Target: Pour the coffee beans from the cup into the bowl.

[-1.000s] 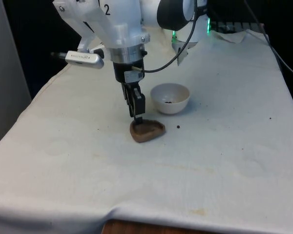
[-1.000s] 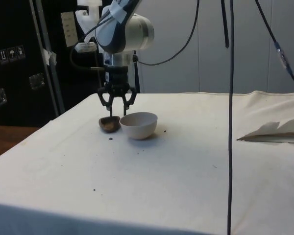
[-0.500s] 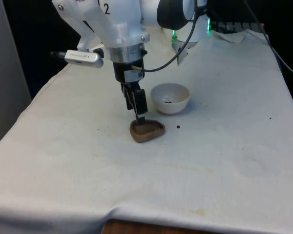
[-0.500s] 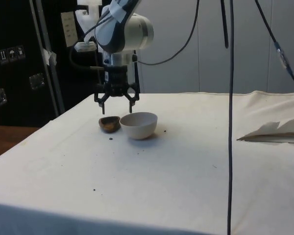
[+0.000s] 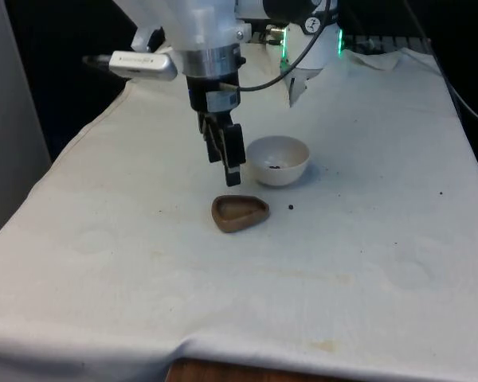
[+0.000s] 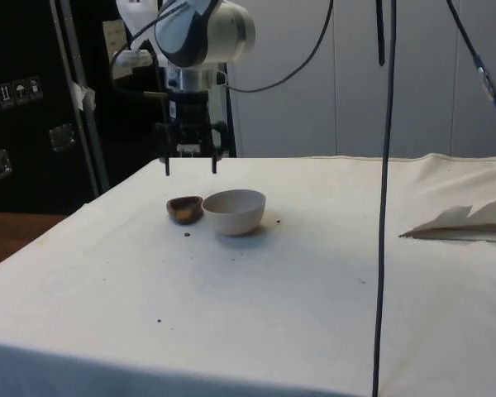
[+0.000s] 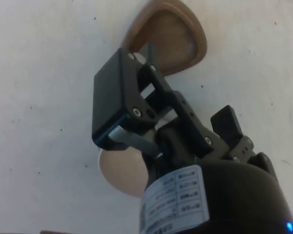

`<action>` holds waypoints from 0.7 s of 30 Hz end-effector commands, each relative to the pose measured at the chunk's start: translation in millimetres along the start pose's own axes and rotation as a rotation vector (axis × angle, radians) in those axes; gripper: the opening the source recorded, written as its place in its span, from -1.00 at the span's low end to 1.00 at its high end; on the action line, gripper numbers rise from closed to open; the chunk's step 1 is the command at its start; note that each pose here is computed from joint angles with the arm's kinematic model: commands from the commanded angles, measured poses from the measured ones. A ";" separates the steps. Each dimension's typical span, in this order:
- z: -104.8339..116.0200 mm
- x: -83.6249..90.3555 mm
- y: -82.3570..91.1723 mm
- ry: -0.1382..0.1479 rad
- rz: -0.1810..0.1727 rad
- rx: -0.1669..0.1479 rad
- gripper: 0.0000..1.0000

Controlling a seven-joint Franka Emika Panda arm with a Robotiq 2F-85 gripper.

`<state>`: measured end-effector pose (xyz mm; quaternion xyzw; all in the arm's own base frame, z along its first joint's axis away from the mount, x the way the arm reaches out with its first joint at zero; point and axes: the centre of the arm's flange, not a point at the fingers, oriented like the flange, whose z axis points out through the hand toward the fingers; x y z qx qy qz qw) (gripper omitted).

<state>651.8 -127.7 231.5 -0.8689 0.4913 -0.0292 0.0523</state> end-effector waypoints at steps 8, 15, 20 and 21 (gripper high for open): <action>-19.8 -9.0 -0.8 0.031 -0.022 -0.020 1.00; -35.1 -13.5 -1.0 0.050 -0.046 -0.031 1.00; -47.7 -17.0 -1.0 0.064 -0.066 -0.036 1.00; -45.8 -15.8 -2.0 0.057 -0.069 -0.030 1.00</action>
